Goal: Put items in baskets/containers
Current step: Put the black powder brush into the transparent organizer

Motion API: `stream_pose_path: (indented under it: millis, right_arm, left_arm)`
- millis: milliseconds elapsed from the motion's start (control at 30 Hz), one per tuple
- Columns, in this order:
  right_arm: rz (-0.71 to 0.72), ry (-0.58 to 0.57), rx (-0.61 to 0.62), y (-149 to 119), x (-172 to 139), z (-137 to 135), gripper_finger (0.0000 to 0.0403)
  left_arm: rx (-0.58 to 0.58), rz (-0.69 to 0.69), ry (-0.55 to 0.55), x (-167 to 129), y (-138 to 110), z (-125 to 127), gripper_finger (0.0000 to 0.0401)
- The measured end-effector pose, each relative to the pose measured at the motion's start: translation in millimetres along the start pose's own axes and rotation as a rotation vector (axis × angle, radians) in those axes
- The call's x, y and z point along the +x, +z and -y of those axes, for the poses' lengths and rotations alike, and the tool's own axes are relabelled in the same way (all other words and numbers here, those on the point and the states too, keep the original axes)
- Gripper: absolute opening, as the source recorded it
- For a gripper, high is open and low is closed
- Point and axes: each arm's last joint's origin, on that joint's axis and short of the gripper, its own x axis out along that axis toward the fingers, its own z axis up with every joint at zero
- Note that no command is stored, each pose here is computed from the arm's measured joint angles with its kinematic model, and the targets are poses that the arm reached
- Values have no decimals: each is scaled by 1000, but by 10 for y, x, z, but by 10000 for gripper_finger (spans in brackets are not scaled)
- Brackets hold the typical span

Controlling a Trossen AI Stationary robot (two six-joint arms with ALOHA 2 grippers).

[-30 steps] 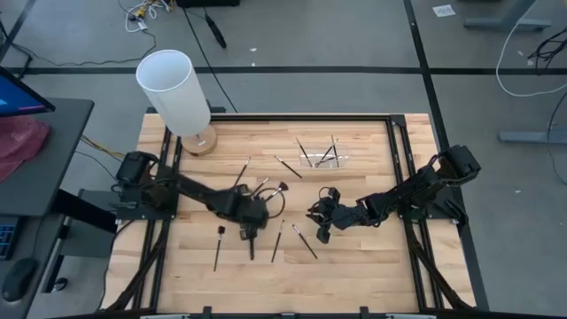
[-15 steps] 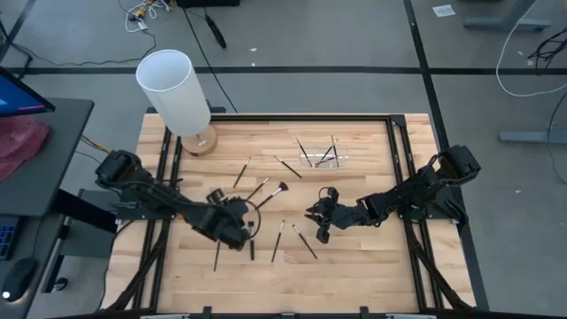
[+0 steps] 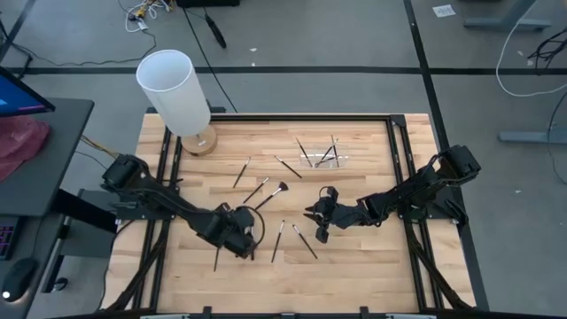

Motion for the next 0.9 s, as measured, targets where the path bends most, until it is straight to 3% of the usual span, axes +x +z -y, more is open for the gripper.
stream_pose_path:
  millis: [200, 400, 600, 900]
  right_arm:
    - [-5, 1, 0, -7, -2, -3, 84]
    - [-19, 11, -18, -34, -22, -35, 84]
    - [-34, 22, -60, -68, -47, -74, 84]
    - [-35, 19, -67, -70, -47, -71, 84]
  left_arm:
    - [-57, 17, -44, 172, -35, 131, 244]
    - [-131, 35, -19, 311, -77, 172, 212]
    - [-132, 31, 3, 413, -117, 195, 179]
    - [-19, -16, -16, 423, -114, 197, 66]
